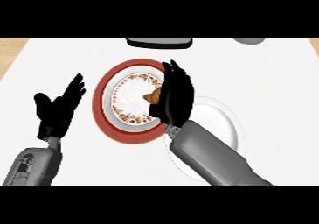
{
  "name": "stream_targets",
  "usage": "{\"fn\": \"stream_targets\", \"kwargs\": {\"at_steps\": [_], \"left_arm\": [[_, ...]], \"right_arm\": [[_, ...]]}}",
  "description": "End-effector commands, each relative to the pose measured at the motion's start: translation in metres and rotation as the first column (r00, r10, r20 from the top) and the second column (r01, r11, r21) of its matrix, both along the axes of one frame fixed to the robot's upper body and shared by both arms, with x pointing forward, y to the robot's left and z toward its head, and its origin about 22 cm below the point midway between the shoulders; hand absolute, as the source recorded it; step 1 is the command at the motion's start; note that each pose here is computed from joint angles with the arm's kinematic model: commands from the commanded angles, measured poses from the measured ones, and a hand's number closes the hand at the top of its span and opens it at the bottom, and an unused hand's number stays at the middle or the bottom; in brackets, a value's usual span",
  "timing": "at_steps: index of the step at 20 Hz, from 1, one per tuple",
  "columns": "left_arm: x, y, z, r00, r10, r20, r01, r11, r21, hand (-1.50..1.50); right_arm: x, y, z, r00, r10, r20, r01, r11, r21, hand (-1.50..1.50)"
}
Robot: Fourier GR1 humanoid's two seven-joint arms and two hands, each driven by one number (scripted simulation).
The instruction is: Pick the croissant from the plate and place it in the plate
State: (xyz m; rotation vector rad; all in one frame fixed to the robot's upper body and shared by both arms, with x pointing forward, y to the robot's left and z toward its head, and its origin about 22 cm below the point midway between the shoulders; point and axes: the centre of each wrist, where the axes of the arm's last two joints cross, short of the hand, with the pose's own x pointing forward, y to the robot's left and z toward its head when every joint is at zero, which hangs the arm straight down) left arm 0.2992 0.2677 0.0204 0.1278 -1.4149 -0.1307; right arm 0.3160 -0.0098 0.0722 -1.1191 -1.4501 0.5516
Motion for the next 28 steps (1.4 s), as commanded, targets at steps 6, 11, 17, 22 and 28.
{"fn": "stream_targets", "kwargs": {"at_steps": [6, 11, 17, 22, 28], "left_arm": [[-0.005, 0.000, -0.005, 1.000, 0.011, -0.008, -0.012, 1.000, -0.008, 0.00], [-0.003, 0.009, -0.003, 1.000, 0.008, 0.002, -0.008, 1.000, 0.000, 0.00], [-0.005, 0.021, -0.003, 0.999, 0.047, -0.007, -0.047, 0.999, 0.006, 0.00], [-0.012, 0.018, 0.003, 0.998, 0.055, -0.005, -0.055, 0.998, 0.008, 0.00], [-0.018, 0.024, 0.000, 0.998, 0.063, 0.003, -0.063, 0.998, -0.013, 0.00]], "right_arm": [[-0.020, 0.026, 0.043, 0.945, 0.047, 0.323, -0.163, 0.924, 0.345, -1.50], [-0.022, 0.014, 0.054, 0.971, -0.053, 0.235, -0.099, 0.801, 0.590, -1.50], [-0.054, 0.015, 0.037, 0.977, 0.011, 0.211, -0.160, 0.693, 0.703, -1.50], [-0.059, 0.019, 0.017, 0.966, 0.035, 0.258, -0.202, 0.726, 0.657, -1.50], [-0.077, 0.001, -0.001, 0.967, 0.023, 0.253, -0.187, 0.741, 0.645, -1.50]]}}
